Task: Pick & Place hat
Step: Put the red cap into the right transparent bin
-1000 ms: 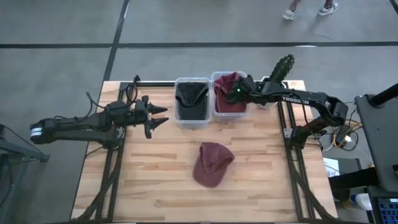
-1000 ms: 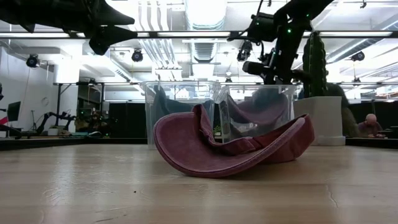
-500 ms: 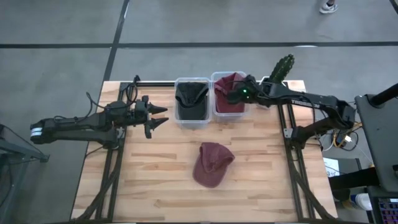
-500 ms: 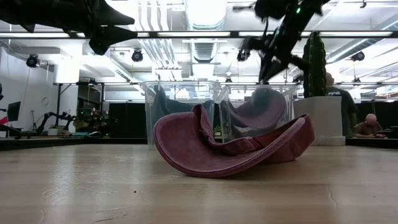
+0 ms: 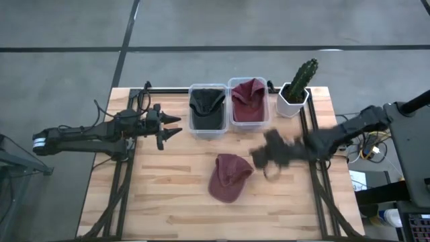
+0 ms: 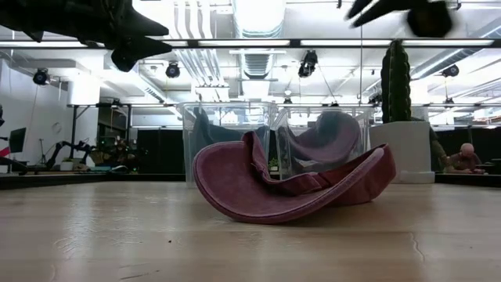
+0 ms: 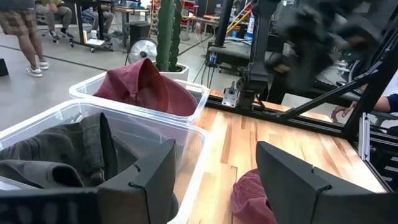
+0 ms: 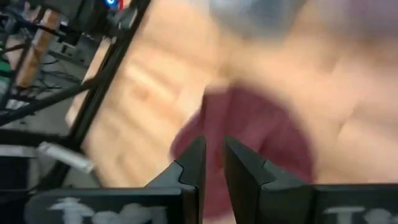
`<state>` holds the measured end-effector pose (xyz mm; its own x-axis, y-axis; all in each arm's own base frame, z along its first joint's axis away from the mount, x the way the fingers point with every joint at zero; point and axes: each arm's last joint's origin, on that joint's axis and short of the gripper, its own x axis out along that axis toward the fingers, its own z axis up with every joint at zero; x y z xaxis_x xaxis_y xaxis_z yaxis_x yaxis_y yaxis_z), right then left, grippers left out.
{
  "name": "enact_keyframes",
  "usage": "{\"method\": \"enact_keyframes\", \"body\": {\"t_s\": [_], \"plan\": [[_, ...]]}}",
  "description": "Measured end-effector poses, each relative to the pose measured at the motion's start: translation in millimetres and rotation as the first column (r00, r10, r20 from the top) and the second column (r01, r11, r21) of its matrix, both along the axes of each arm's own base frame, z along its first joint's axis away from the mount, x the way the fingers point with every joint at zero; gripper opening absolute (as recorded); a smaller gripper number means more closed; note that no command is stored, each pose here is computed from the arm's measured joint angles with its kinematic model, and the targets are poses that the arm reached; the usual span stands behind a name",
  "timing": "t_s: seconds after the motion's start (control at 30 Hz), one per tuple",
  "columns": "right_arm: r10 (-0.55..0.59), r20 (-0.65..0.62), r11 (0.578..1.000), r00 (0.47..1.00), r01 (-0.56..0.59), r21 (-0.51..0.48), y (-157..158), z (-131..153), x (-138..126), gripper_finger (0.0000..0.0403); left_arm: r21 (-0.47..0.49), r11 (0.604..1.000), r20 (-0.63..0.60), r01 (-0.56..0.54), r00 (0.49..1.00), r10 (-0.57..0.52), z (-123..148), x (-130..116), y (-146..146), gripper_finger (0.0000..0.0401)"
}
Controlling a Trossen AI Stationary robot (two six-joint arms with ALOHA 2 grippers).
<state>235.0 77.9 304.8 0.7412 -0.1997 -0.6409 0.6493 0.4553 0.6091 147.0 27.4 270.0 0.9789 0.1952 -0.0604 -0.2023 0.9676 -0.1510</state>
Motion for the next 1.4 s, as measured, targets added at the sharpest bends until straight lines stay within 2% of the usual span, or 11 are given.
{"method": "enact_keyframes", "body": {"t_s": [0.1, 0.2, 0.3, 0.43, 0.53, 0.73, 0.9, 1.1, 1.4], "plan": [[-0.059, 0.018, 0.993, 0.998, 0.057, 0.105, 45, -15, -8, 0.005, 0.0, 1.0, -0.001, 0.0, 1.0, 0.0, 0, 0, 0, 0.0213], [-0.119, 0.013, 0.97, 0.993, 0.113, 0.216, 75, -29, -15, 0.005, 0.0, 1.0, -0.001, 0.0, 1.0, 0.0, 0, 0, 0, 0.0213], [-0.159, -0.015, 0.946, 0.987, 0.156, 0.283, 96, -43, -15, 0.0058, 0.0, 1.0, -0.001, 0.0, 1.0, 0.0, 0, 0, 0, 0.0213], [-0.169, -0.011, 0.932, 0.986, 0.164, 0.324, 109, -56, -4, 0.0083, -0.002, 1.0, -0.009, 0.0, 1.0, 0.0, -1, 0, 0, 0.0213], [-0.175, -0.012, 0.927, 0.985, 0.168, 0.335, 113, -64, 4, 0.0103, -0.004, 1.0, -0.016, 0.004, 1.0, -0.004, -2, 0, 0, 0.0213], [-0.176, -0.092, 0.899, 0.98, 0.198, 0.391, 115, -78, 12, 0.0144, -0.006, 1.0, -0.018, 0.025, 1.0, -0.025, -2, 0, -1, 0.0213], [-0.24, -0.12, 0.88, 0.963, 0.268, 0.393, 110, -90, 23, 0.0164, -0.006, 1.0, -0.022, 0.025, 0.999, -0.026, -3, 0, -1, 0.0213], [-0.278, -0.157, 0.867, 0.948, 0.318, 0.383, 103, -108, 40, 0.0165, -0.013, 1.0, -0.044, 0.025, 0.999, -0.026, -10, 0, -1, 0.0213], [-0.306, -0.214, 0.846, 0.928, 0.368, 0.386, 103, -123, 44, 0.0152, -0.009, 1.0, -0.055, 0.026, 0.998, -0.026, -14, 0, -1, 0.0213]]}}
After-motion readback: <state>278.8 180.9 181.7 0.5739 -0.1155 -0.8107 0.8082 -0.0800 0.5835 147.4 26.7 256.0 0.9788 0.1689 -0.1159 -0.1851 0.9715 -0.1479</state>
